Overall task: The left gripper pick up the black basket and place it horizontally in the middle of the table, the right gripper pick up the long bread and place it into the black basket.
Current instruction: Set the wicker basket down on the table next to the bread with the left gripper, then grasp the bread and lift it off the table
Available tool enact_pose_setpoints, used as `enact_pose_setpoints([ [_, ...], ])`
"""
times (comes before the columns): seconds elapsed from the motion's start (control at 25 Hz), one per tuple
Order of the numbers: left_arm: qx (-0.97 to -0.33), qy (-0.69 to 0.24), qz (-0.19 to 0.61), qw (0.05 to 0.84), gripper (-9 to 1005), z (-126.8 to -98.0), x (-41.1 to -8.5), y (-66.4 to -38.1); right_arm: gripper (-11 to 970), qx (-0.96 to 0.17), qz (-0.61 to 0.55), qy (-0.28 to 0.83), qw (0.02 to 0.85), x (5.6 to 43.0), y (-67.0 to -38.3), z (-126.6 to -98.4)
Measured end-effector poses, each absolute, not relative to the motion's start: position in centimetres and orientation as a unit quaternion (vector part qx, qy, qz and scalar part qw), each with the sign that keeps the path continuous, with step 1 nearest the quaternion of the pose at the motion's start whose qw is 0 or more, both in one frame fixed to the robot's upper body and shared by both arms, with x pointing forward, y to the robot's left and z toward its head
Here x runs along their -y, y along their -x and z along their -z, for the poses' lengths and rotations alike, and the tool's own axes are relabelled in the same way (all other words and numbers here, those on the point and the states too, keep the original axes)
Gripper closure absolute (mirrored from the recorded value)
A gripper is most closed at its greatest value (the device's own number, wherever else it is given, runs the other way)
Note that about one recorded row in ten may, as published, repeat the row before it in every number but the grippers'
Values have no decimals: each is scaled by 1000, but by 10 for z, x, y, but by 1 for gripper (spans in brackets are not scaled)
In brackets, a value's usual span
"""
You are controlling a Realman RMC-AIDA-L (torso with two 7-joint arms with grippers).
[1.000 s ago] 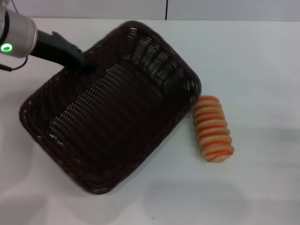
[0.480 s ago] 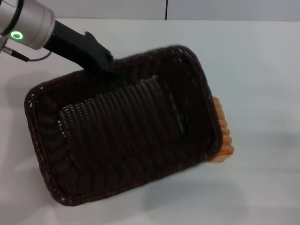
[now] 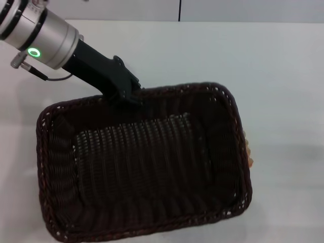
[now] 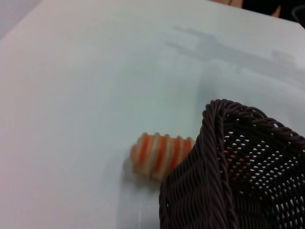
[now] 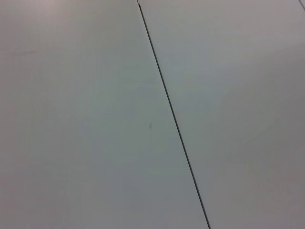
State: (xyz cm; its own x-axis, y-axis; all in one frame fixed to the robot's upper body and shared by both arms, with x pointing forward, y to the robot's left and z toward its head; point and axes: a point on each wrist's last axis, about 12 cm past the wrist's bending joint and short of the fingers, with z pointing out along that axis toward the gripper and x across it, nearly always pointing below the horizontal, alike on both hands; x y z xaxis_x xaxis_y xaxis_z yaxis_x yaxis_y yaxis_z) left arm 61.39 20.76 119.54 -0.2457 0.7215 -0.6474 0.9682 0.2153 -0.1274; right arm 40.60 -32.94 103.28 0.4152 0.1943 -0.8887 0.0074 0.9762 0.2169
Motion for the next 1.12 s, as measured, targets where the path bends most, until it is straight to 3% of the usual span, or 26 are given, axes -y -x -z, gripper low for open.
enact_pose_setpoints([
  [0.44,-728,-597,257,217,793,-1188,-199,-614,202,-539,-60,-88,836,329,-406,-1033],
  [0.72,-706,-615,230,264,770,-1189,-185,-617,202,-539,-61,-86,836,329,-406,-1033],
  [0.88,-699,-616,213,295,592,-1195,-185,-619,202,-540,-62,-85,835,328,-405,-1033],
  [1.04,-683,-589,171,396,429,-1219,-187,-627,201,-543,-65,-83,833,327,-405,-1032],
  [1.12,-683,-589,171,396,350,-1219,-187,-627,201,-547,-73,-78,831,324,-405,-1031],
])
